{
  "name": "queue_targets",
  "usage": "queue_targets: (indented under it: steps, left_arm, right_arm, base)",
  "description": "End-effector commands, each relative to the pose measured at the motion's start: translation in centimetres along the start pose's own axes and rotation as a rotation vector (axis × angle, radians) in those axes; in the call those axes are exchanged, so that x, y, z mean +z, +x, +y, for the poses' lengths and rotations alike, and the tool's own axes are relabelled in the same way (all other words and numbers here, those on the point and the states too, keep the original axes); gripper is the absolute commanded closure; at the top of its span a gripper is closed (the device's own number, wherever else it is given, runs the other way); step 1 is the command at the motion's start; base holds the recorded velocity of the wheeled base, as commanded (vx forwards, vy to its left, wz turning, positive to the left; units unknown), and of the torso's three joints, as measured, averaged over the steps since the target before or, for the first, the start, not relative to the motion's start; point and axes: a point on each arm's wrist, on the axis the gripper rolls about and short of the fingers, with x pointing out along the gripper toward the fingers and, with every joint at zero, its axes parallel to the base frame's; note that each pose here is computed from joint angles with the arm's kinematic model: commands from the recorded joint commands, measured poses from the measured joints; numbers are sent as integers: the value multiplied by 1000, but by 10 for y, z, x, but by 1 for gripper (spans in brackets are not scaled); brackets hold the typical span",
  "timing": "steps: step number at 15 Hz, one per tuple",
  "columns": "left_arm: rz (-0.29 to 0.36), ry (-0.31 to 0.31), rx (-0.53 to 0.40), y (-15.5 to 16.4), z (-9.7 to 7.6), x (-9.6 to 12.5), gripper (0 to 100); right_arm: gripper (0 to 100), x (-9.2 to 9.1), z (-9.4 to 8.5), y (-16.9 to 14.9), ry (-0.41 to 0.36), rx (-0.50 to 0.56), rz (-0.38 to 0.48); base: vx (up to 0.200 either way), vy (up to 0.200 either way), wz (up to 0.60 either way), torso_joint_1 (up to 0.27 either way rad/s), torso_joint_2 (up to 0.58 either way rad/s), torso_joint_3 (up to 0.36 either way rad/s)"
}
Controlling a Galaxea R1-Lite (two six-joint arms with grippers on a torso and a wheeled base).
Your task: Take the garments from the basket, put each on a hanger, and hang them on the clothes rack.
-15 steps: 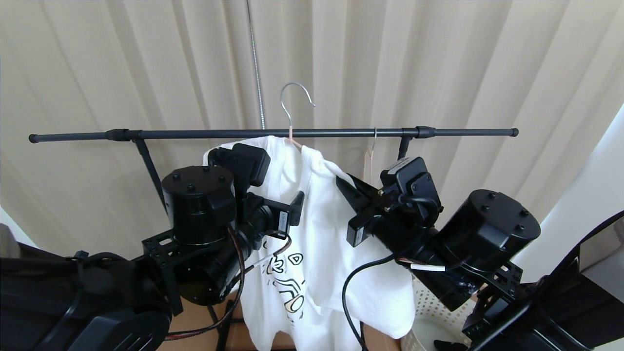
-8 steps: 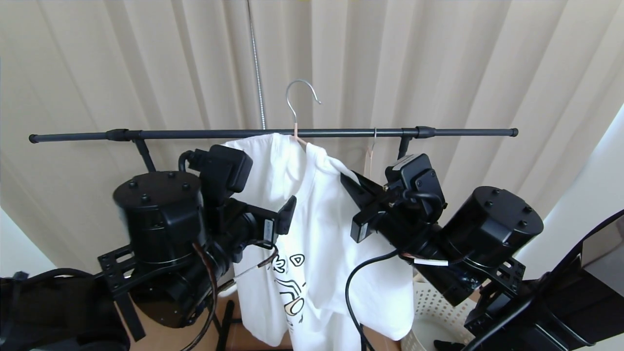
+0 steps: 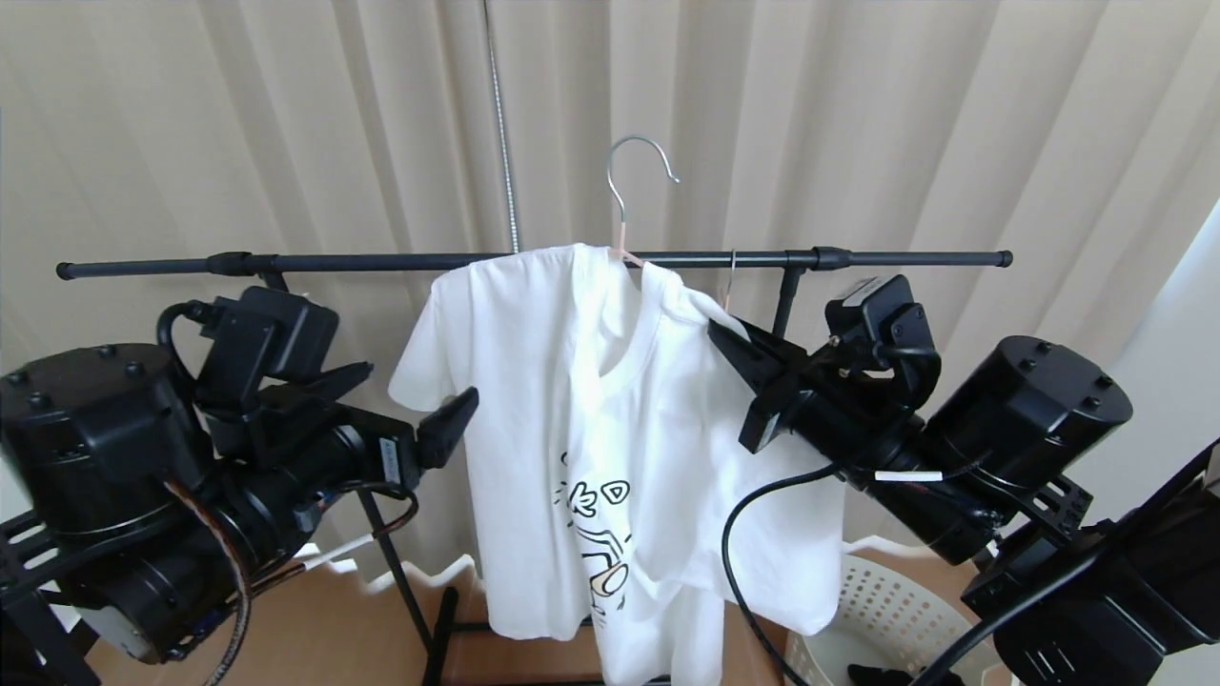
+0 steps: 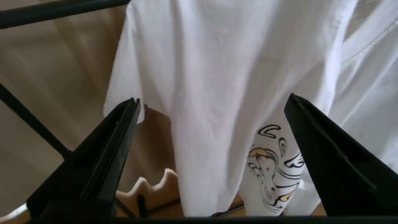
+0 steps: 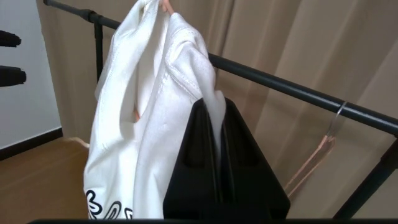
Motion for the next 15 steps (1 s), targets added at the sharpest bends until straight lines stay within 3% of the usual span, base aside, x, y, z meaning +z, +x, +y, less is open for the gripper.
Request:
queue_targets:
  steps: [1,6,12,13,15]
  left_arm:
    - [13,-33,53,-1,28,-5,0]
    - [91,-75,69,16,45,-24,0]
    - [164,-103,42,40,45,-42,0]
    - [171,-105,42,43,45,-45,100]
    - [167,-107,44,46,45,-47,100]
  right_arm:
    - [100,8,-12,-11,-11,10,-15]
    - [100,15,-29,-33,-27,116,-25]
    - [100,22,-38,-49,-11,194,-40]
    - [100,22,-38,-50,-11,202,-39]
    - [100,22,-38,-51,-9,205,-39]
  base:
    - [0,0,0,0,0,0]
    - [0,0,0,0,0,0]
    - [0,0,0,0,0,0]
    - [0,0,0,0,0,0]
    - [0,0,0,0,0,0]
